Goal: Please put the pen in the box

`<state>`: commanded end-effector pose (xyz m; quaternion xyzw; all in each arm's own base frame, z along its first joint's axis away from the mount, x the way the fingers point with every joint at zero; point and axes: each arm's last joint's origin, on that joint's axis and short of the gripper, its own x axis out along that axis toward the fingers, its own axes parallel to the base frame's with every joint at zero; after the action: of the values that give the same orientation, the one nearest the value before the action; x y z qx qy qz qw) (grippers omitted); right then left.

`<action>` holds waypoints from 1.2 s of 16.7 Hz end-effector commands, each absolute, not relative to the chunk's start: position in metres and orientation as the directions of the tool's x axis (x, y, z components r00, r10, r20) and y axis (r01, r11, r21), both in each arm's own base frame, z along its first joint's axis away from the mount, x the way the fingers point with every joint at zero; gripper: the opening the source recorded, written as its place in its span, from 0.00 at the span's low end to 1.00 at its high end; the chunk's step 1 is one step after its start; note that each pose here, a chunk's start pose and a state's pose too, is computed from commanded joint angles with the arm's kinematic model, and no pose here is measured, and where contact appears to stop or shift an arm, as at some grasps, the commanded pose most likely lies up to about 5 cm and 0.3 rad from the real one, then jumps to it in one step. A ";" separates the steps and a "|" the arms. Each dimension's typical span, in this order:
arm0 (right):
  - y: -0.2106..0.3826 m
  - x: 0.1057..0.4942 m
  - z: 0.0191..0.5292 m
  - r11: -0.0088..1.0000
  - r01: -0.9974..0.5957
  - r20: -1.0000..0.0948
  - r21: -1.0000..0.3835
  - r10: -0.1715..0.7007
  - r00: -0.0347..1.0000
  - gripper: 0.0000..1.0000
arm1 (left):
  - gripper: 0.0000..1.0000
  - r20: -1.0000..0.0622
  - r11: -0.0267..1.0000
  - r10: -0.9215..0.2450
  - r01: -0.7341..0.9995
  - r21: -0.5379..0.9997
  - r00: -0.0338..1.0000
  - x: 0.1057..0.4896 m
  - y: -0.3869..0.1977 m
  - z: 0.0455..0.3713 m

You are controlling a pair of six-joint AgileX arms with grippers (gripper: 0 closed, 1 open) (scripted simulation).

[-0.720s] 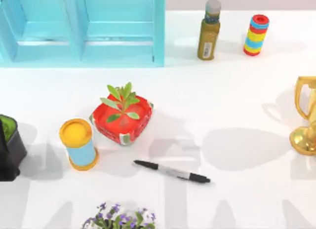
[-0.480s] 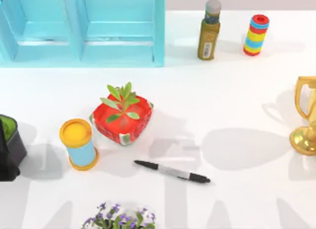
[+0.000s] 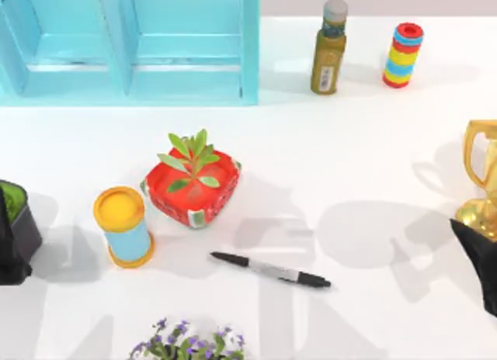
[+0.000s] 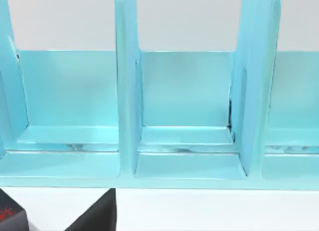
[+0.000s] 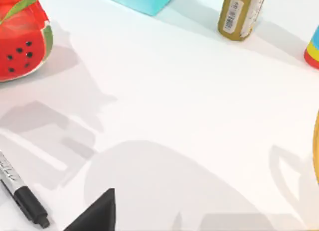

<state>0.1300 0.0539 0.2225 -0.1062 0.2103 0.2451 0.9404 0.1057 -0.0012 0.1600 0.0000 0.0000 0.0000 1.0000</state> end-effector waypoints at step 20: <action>0.289 0.297 0.182 0.286 -0.944 -0.986 0.167 0.048 -0.160 1.00 | 1.00 0.000 1.000 0.000 0.000 0.000 1.000 0.106 -0.001 0.160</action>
<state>0.2969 0.2890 0.1818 -0.3726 0.6012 0.4673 0.5304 0.1057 -0.0012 0.1600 0.0000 0.0000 0.0000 1.0000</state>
